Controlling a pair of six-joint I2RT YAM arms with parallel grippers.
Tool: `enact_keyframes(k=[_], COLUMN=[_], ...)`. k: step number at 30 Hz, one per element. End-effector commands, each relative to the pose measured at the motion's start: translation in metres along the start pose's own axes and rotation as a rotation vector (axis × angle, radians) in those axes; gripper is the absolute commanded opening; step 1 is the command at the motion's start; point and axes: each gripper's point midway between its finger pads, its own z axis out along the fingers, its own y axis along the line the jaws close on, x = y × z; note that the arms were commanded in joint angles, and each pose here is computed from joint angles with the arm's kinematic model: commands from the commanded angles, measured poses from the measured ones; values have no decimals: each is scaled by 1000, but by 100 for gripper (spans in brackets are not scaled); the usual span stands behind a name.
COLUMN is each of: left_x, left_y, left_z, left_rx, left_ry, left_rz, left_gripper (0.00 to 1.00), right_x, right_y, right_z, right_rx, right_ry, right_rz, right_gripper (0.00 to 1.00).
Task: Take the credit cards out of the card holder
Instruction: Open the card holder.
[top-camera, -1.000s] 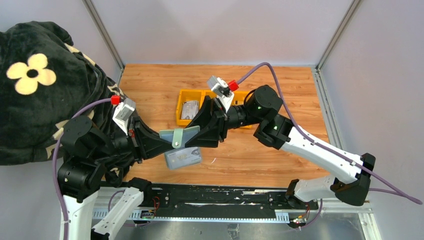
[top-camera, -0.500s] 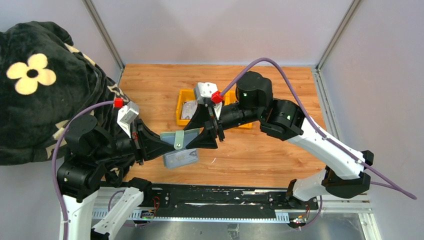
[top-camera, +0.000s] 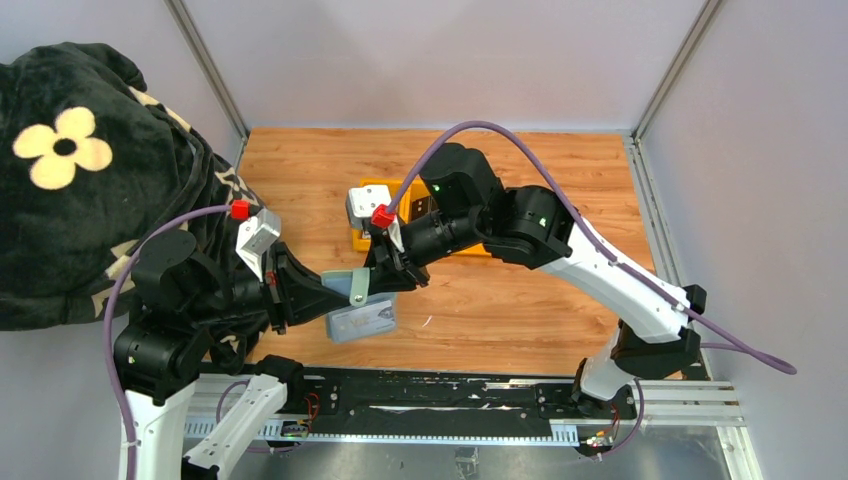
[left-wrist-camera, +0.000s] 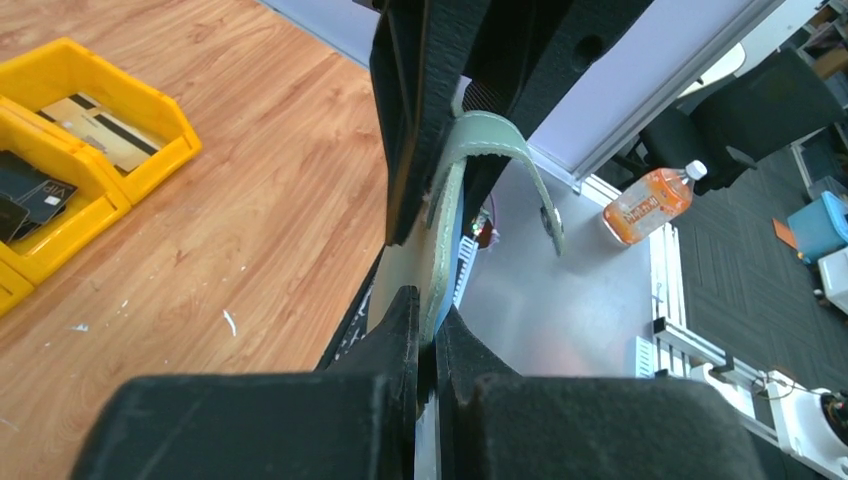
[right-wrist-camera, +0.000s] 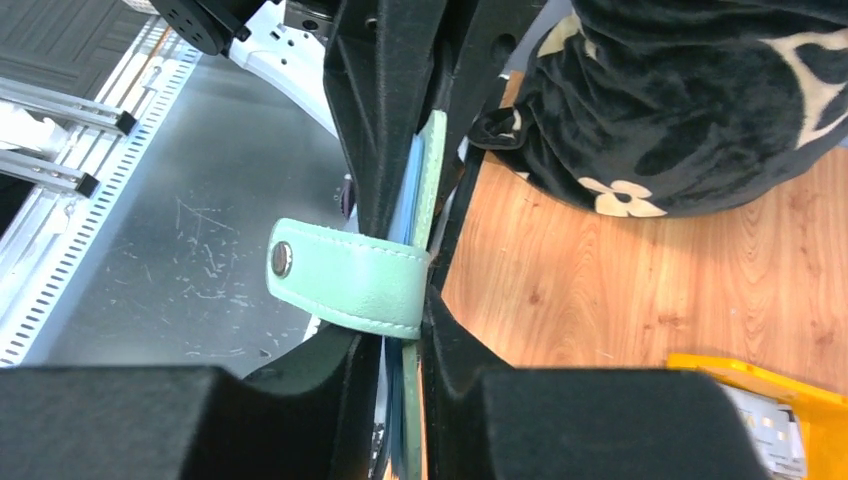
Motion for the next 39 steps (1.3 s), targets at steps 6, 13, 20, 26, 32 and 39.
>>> enact_keyframes(k=[6,13,20,26,32,39], left_x=[0,9,17,24,17,24], left_y=[13,31,37,41,45,53], left_z=[-2,1,5,10,7,4], left_rx=[-87,-144,-141,-126,-161,-206], left_ry=[-25,-109,-131,-146,-167,-114], left_rz=[35,-24,-112,-191,-153,-69], left_gripper=[98,100,99,89,54,26], right_x=[-9,-52,-58,-57,-44,-28], right_y=[-3,-13,-13,-20,-25,-37], right_z=[-4,-32,-52,-58,-54,-38], right_rx=[51,168,246,293,319,342], right_ry=[-24,-389,-598,-669,-682,-544], right_rz=[7,74,132,164,198,163], right_gripper=[0,0,0,0,0,19])
